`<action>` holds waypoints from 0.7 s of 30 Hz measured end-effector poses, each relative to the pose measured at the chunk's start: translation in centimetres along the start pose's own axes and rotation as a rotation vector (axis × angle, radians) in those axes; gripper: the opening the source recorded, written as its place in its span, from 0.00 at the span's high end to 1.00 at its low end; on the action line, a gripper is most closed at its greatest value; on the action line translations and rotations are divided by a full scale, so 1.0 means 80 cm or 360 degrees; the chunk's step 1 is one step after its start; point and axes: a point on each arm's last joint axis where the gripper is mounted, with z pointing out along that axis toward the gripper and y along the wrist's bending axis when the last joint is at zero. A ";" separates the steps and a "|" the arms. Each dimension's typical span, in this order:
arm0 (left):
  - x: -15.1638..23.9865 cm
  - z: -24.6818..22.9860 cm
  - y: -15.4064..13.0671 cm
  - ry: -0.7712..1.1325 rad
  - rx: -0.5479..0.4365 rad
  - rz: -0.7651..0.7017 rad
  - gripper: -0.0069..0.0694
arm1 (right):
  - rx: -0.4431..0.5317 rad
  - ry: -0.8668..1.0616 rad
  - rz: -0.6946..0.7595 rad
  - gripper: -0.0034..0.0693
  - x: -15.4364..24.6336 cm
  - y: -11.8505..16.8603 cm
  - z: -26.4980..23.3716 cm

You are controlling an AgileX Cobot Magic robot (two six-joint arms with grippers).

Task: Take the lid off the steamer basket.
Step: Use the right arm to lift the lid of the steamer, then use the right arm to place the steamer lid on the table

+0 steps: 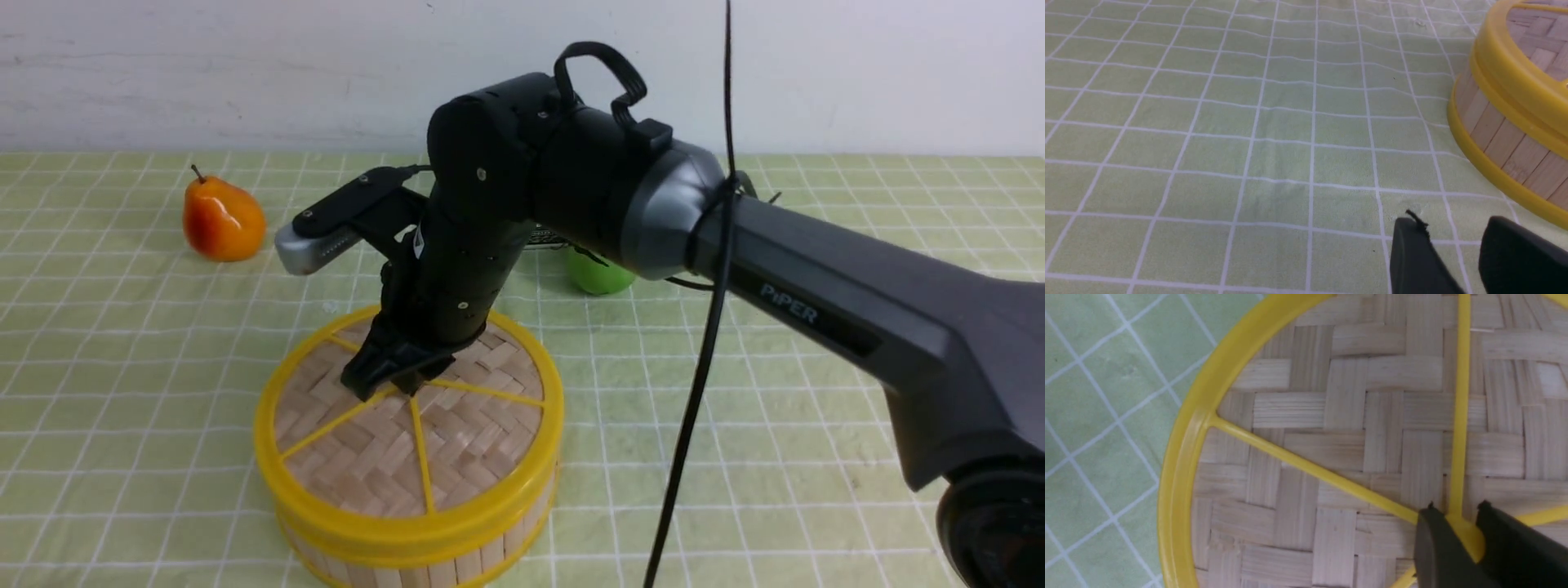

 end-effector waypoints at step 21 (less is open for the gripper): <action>0.000 0.000 0.000 0.0000 0.0000 0.0000 0.60 | 0.0651 -0.0126 0.0525 0.84 0.131 -0.145 -0.278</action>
